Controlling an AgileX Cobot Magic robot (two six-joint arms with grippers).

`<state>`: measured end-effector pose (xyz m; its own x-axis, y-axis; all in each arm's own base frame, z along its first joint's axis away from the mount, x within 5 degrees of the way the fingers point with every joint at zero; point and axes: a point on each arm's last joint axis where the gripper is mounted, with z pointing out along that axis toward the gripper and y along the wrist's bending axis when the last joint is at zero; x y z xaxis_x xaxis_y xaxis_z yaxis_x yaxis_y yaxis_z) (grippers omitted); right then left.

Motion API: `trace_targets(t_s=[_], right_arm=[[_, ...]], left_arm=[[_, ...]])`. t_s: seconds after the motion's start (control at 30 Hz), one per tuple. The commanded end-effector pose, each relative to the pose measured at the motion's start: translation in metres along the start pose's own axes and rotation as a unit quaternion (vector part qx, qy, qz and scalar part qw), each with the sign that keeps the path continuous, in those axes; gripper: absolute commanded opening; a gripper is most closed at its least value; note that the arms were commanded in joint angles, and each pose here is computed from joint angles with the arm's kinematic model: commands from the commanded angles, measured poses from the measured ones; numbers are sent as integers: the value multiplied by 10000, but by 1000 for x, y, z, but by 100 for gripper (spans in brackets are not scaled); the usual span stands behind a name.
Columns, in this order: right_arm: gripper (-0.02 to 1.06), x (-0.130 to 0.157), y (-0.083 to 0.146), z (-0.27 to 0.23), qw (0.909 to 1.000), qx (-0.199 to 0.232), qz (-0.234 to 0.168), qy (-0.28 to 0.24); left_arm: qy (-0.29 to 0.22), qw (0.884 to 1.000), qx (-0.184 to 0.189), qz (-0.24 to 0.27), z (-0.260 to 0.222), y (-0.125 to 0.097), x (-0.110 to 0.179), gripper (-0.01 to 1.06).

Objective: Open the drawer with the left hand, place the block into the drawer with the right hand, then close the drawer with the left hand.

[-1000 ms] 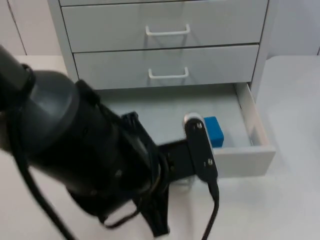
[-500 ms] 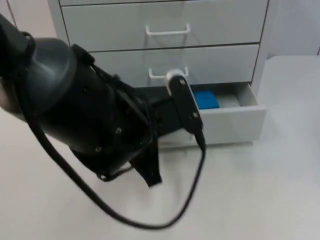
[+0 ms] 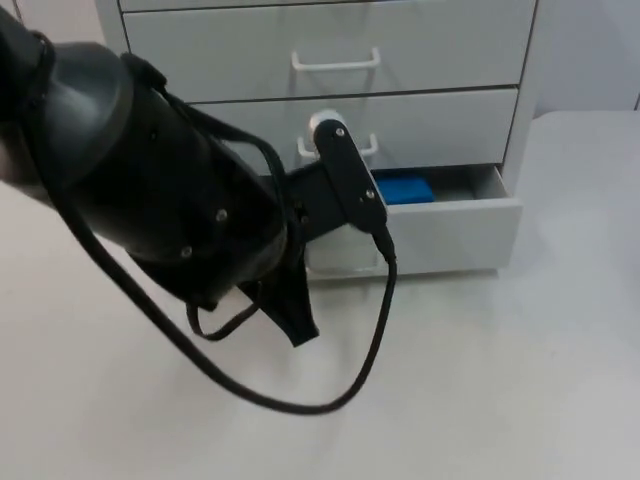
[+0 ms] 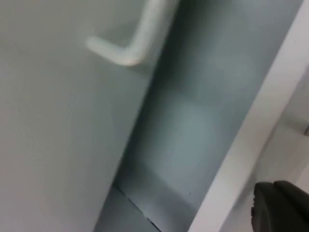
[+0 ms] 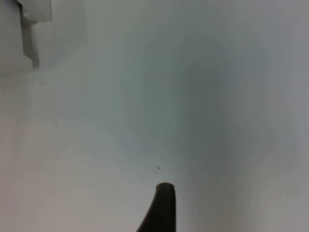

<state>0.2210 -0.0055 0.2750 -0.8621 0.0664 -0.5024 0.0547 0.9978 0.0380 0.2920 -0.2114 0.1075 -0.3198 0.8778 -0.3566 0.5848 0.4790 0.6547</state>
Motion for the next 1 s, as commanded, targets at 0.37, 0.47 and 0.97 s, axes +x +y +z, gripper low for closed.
trace_targets(t_s=[0.37,0.47,0.97], right_arm=[[74,0,-1,-1,10000,14,-17,-91],[74,0,-1,-1,10000,14,-17,-91],[74,0,-1,-1,9999,13,-17,-111]], left_arm=[[53,9987,-431,-258,42,22,-17,0],[157,9977,-616,-240,51,21,-17,0],[651,9970,-412,-21,30,5,-27,0]])
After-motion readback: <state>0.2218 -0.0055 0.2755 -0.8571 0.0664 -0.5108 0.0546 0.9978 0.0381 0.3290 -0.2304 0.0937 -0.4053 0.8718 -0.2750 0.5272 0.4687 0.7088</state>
